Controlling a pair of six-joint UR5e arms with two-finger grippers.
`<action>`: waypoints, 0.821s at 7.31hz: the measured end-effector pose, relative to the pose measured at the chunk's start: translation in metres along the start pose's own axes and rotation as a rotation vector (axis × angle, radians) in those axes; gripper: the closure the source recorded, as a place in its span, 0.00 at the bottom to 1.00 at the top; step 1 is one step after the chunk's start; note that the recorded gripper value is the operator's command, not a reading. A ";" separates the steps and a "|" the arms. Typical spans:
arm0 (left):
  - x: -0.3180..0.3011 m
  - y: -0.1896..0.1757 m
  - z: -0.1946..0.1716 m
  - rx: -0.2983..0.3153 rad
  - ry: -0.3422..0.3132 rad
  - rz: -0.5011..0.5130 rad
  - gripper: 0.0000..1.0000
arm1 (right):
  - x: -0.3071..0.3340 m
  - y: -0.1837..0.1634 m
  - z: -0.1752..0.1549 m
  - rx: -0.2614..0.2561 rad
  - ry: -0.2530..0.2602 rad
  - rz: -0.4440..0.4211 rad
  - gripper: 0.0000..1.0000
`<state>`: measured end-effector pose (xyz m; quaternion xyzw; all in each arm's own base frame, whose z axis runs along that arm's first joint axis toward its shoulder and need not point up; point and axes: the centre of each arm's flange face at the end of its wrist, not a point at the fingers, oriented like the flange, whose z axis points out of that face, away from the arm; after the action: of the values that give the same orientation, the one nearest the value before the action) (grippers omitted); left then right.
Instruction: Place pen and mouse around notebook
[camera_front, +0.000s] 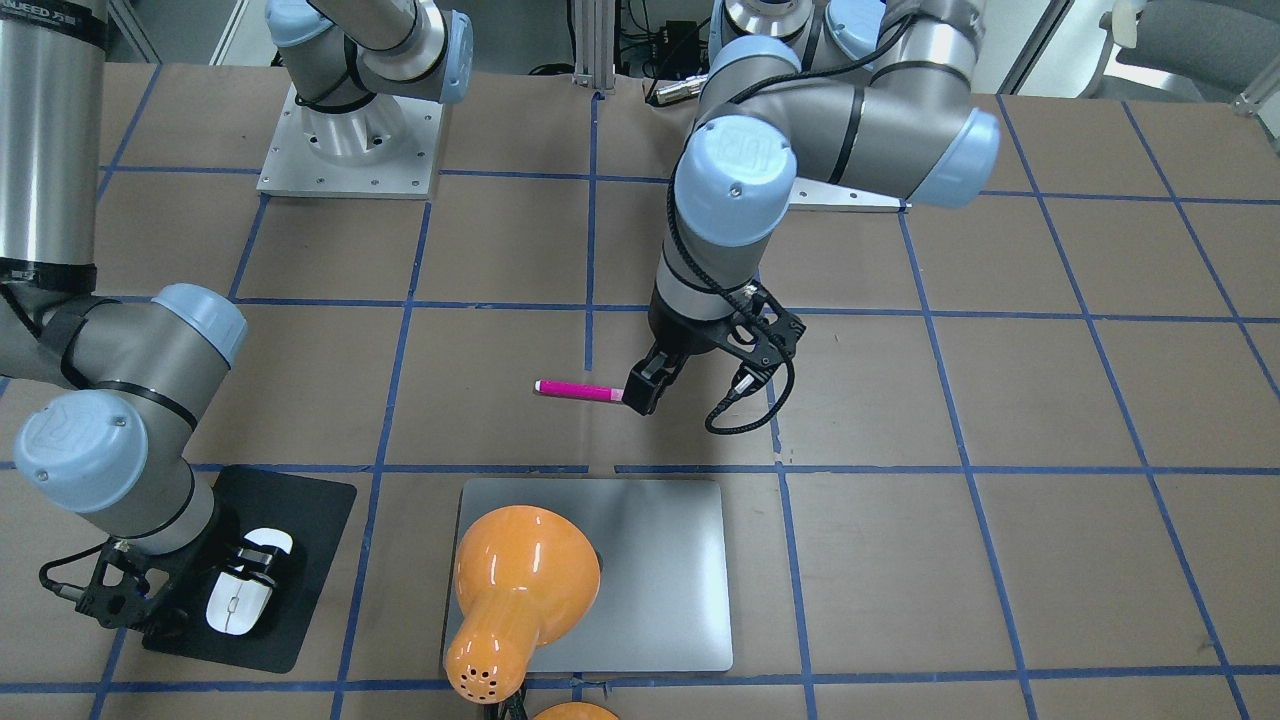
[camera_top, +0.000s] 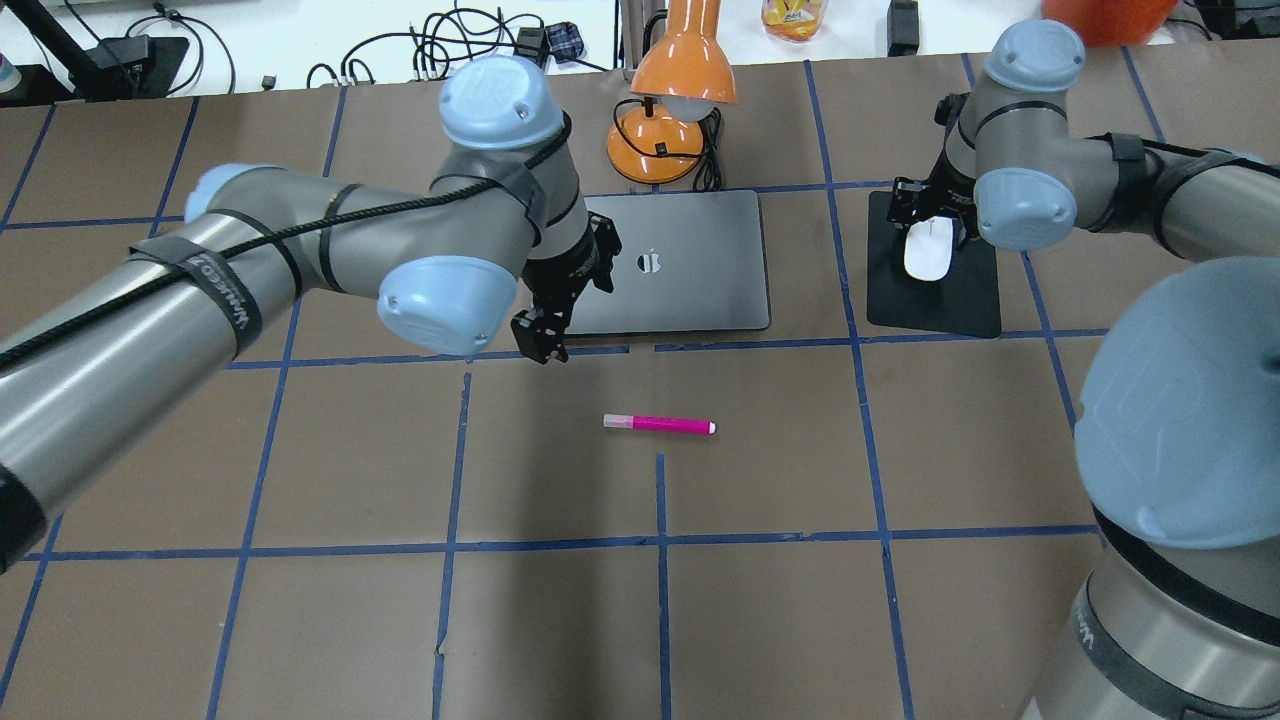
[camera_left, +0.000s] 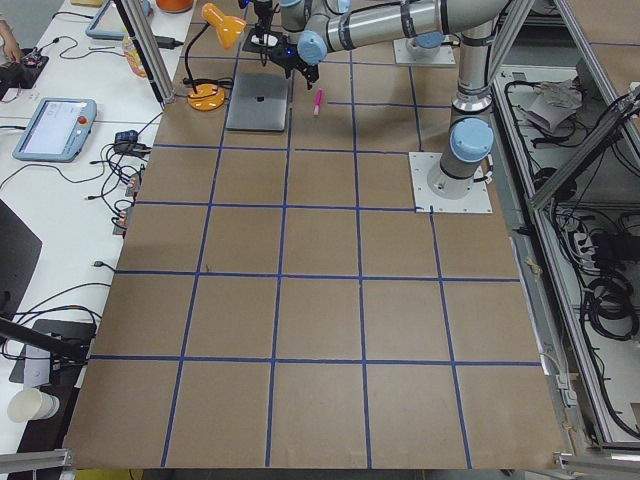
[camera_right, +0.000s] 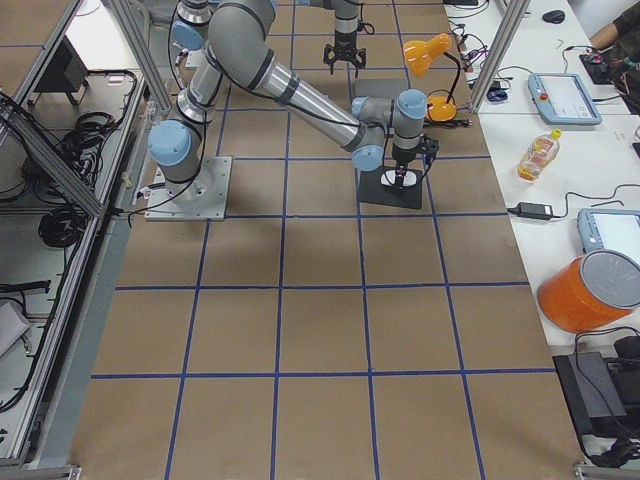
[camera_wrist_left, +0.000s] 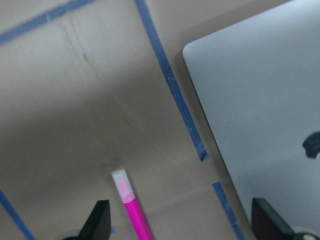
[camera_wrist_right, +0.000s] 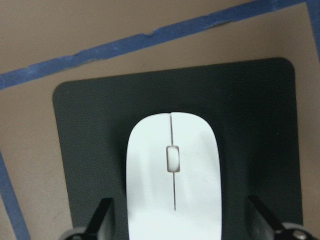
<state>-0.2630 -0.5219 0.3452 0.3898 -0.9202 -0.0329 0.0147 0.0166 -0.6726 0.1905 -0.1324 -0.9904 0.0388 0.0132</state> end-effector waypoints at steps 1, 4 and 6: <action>-0.015 -0.014 -0.036 -0.009 -0.007 0.185 0.00 | 0.002 0.001 -0.010 -0.006 0.003 -0.002 0.00; -0.048 -0.019 -0.105 -0.030 -0.026 0.617 0.00 | 0.006 0.035 -0.112 -0.056 0.003 -0.012 0.00; -0.055 -0.016 -0.126 -0.015 -0.022 0.778 0.00 | 0.006 0.079 -0.192 -0.093 0.000 -0.024 0.00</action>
<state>-0.2063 -0.4993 0.4700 0.0115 -0.9991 -0.0357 0.0189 0.0380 -0.5809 0.3755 -0.1211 -0.9926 -0.0075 0.0075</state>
